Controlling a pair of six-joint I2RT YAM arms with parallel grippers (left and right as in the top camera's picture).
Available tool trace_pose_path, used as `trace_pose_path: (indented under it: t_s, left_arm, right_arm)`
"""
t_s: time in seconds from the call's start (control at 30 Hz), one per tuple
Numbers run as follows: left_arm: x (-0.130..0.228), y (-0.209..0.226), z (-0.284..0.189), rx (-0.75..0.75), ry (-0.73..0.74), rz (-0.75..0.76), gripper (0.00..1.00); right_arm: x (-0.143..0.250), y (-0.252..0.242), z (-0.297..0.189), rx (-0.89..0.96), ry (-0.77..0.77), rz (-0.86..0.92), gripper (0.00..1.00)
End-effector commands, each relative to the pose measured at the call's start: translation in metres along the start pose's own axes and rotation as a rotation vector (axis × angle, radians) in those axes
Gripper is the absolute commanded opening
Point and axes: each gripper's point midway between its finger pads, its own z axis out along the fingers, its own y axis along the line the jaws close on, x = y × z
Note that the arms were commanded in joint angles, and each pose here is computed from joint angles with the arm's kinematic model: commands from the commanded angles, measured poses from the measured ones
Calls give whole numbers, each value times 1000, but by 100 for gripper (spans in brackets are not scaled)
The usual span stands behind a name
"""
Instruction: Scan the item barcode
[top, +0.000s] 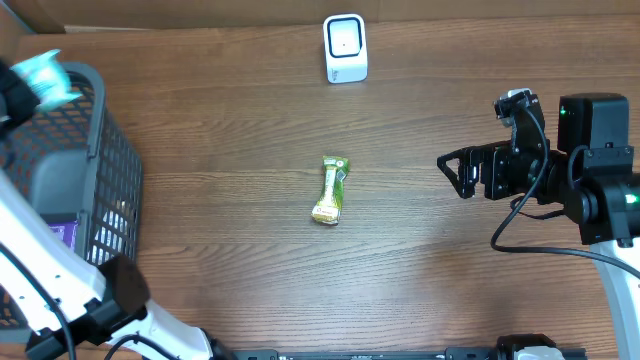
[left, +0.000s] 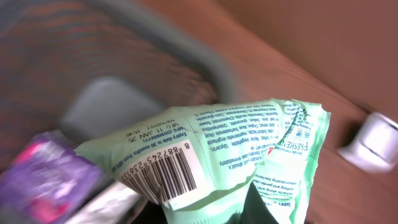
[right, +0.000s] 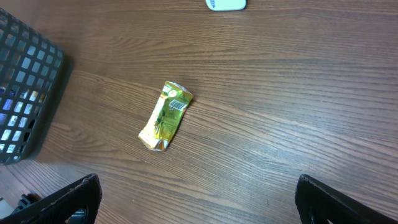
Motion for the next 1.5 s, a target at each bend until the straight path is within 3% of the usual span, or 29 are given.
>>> trace_pose_path:
  t_s: [0.0,0.13,0.33,0.5,0.67,0.8,0.9,0.97,1.03,1.27,1.47]
  left_arm:
    - [24,-71,4,201,70,170,8]
    - [75,-121,31,240,243,309,9]
    - [180,-165,81,245,563,462,9]
    - [249,-191,129,244,653,537,15]
    - [290,-181,172,121,650,508,24]
    - [306,-175,192,102,642,473,32]
    - [313,-172,200,102,639,464,59]
    - [314,-173,201,105,641,459,71]
    - [313,-175,201,117,638,457,77]
    - [298,-190,192,157,607,463,79]
    - [235,-224,146,234,475,529,81]
  right_arm:
    - [-6,4,-3,-9,-19,-12,100]
    - [-5,4,-3,-8,-17,-11,100]
    - [-5,4,-3,-8,-18,-11,100]
    - [-6,3,-2,-8,-16,-13,100]
    - [-4,2,1,-8,0,-5,100]
    - [-3,1,3,-9,9,0,100]
    - [-2,0,6,-9,19,6,100]
    - [-2,-2,8,-9,26,9,100]
    - [-1,-3,10,-9,32,12,100]
    - [-4,-4,13,-8,31,11,100]
    - [-2,-4,13,-8,36,14,100]
